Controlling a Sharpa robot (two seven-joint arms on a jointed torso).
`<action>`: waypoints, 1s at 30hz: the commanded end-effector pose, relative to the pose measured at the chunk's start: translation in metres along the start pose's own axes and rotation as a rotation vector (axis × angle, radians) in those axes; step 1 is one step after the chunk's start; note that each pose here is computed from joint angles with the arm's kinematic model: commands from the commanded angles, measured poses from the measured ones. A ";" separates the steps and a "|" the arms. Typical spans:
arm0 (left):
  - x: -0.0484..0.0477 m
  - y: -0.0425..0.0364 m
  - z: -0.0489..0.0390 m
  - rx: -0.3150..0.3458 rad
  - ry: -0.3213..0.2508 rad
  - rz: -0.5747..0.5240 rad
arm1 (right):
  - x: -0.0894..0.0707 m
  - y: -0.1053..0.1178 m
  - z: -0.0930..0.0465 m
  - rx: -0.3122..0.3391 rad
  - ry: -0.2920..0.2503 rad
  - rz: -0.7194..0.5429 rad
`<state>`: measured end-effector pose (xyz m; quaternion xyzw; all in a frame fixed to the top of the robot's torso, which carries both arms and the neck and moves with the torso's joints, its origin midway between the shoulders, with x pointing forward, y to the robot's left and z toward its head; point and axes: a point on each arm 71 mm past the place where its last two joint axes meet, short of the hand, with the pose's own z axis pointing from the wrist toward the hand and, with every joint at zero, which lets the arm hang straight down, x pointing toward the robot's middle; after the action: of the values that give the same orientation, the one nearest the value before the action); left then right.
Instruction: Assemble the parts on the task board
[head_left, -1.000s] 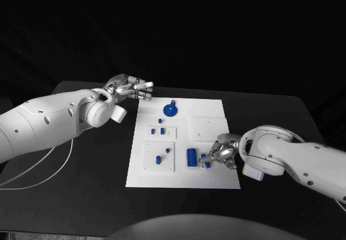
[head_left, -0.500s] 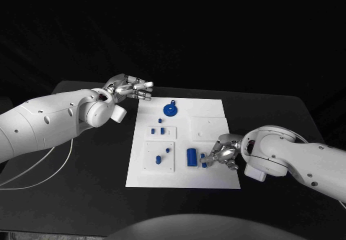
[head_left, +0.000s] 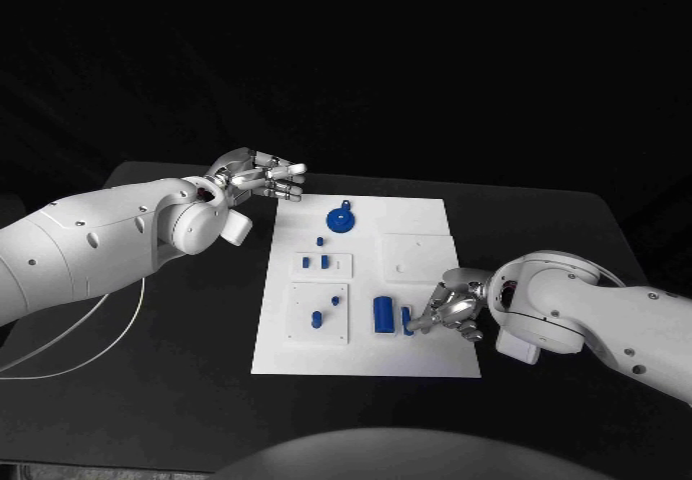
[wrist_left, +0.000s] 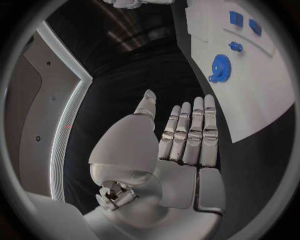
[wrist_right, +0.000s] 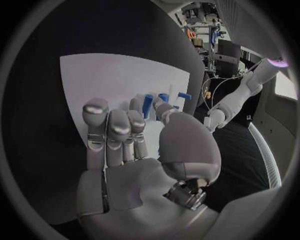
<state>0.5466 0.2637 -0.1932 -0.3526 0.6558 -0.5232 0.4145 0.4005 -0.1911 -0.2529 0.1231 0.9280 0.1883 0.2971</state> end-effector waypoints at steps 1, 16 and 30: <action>0.0014 -0.0006 0.0001 0.006 0.014 -0.001 | 0.004 0.000 -0.002 0.010 0.041 -0.025; 0.0013 -0.0003 -0.0001 0.002 0.016 0.001 | 0.005 -0.002 -0.002 0.011 0.061 -0.033; 0.0017 -0.0004 0.0001 0.003 0.016 0.003 | 0.003 -0.002 0.002 0.026 0.040 -0.028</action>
<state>0.5465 0.2645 -0.1935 -0.3524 0.6577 -0.5210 0.4145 0.3997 -0.1905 -0.2553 0.1121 0.9346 0.1873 0.2810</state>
